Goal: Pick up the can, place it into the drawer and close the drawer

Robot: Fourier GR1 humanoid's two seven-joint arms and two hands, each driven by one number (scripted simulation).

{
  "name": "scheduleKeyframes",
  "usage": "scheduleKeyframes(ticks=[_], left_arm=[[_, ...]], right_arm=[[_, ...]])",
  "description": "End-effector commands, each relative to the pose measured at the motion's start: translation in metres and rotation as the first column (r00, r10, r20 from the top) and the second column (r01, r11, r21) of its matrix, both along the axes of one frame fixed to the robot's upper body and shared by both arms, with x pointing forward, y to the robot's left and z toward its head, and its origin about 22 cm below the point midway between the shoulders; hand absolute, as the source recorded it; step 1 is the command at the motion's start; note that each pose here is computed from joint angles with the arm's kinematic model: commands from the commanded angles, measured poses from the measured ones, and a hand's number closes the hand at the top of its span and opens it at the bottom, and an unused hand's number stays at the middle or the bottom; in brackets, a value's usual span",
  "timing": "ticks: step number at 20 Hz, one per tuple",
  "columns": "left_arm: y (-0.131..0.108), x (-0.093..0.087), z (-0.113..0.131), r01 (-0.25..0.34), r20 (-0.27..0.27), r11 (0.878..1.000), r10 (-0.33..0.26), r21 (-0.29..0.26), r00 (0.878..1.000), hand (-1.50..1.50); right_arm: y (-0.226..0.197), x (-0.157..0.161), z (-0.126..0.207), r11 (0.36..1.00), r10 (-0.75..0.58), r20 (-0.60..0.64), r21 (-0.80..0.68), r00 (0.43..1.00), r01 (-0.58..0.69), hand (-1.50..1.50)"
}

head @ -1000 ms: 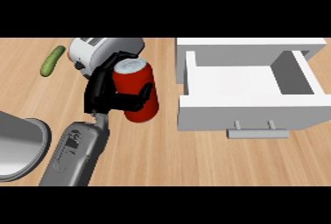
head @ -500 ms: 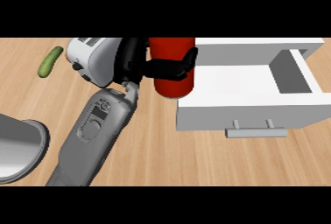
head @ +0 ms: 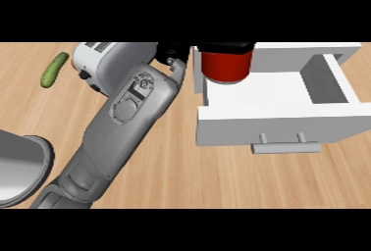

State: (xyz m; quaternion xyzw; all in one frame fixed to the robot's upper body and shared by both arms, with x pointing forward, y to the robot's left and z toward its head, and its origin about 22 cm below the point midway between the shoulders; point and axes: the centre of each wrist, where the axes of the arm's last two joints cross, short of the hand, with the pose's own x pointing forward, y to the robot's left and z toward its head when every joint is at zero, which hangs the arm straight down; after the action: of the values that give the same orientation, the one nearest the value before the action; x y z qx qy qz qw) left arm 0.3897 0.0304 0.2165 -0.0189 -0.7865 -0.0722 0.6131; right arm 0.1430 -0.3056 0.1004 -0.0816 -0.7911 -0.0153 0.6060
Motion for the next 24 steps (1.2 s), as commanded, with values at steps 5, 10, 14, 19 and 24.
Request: scheduleKeyframes(ticks=[5,10,14,19,24], left_arm=[[-0.037,0.01,0.019,-0.022,-0.02,0.999,0.023,0.038,1.0,1.5],[-0.052,0.015,0.032,-0.033,-0.007,0.997,0.034,0.075,0.999,1.5],[-0.049,0.028,0.034,-0.012,-0.049,0.997,0.016,0.076,0.999,1.5],[-0.058,0.029,0.032,-0.046,-0.016,0.99,0.048,0.134,0.999,1.5],[-0.048,0.037,0.004,-0.072,-0.042,0.986,0.078,0.148,0.996,1.5]], right_arm=[[-0.001,0.007,-0.004,1.0,0.019,0.013,0.014,1.0,-0.019,-1.5],[0.004,0.009,-0.008,0.999,0.035,0.008,-0.012,0.999,-0.035,-1.5],[0.002,0.012,-0.008,0.999,0.027,0.007,-0.017,1.0,-0.027,-1.5],[0.006,0.02,0.001,0.999,0.047,-0.006,-0.01,0.999,-0.047,-1.5],[0.008,0.039,0.001,0.999,0.049,0.011,-0.011,0.999,-0.049,-1.5]])
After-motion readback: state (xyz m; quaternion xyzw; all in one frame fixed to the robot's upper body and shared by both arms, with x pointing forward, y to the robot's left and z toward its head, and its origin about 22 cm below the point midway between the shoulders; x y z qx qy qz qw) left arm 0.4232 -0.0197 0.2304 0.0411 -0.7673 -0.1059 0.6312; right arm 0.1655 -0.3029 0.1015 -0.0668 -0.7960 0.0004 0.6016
